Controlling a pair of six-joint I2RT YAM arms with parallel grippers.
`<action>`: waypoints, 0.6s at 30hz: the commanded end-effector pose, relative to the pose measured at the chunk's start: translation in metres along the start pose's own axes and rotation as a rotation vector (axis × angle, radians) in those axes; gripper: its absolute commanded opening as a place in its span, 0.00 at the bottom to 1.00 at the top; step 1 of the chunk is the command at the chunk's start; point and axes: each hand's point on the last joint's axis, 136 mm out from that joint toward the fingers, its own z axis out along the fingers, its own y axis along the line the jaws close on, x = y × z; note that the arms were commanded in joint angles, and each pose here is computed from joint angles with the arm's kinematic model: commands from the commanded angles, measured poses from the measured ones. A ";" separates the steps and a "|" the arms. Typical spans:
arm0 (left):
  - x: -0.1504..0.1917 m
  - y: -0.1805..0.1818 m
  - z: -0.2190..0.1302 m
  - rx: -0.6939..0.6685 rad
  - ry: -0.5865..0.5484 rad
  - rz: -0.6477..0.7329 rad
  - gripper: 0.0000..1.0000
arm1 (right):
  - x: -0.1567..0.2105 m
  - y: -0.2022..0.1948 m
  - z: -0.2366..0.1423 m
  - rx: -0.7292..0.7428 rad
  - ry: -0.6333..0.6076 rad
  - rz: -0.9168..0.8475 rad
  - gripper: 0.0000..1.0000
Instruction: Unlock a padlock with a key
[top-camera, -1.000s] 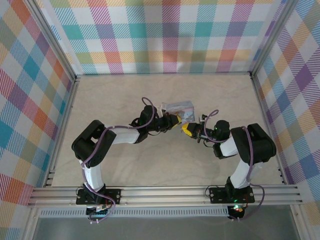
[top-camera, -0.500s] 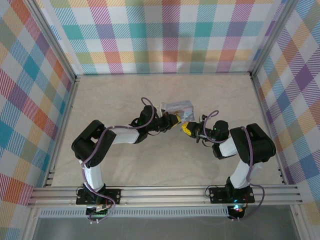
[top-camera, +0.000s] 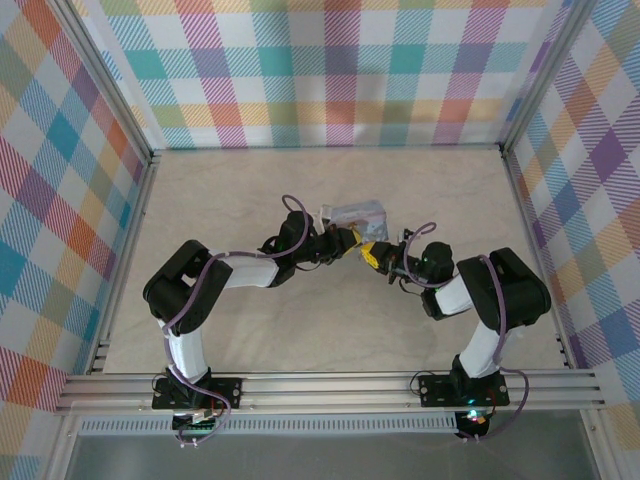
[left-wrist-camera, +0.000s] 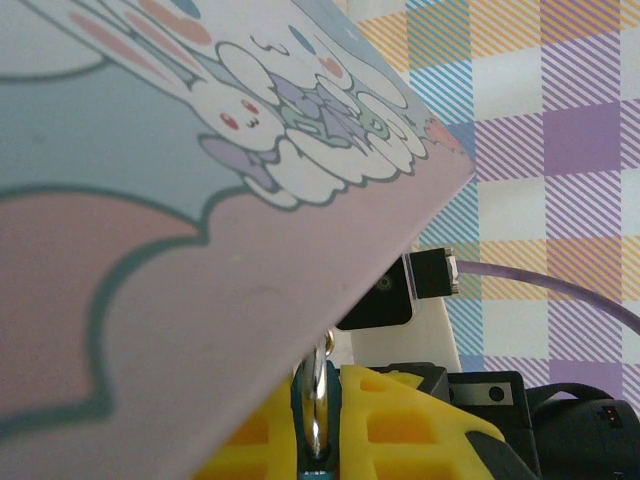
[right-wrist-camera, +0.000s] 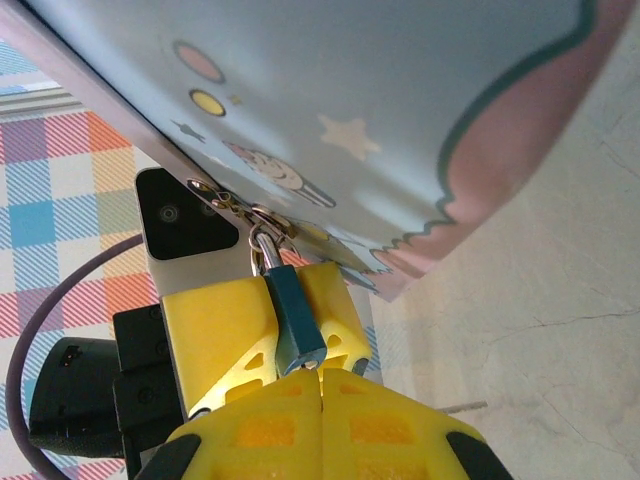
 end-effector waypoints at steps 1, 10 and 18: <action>0.019 -0.026 0.002 0.100 0.074 0.039 0.02 | -0.009 0.009 0.004 -0.030 -0.055 -0.020 0.00; 0.062 -0.040 0.010 0.144 0.224 0.075 0.00 | -0.017 0.023 0.023 -0.055 -0.066 -0.034 0.00; 0.072 -0.043 0.007 0.164 0.256 0.081 0.00 | -0.018 0.025 0.025 -0.054 -0.080 -0.030 0.00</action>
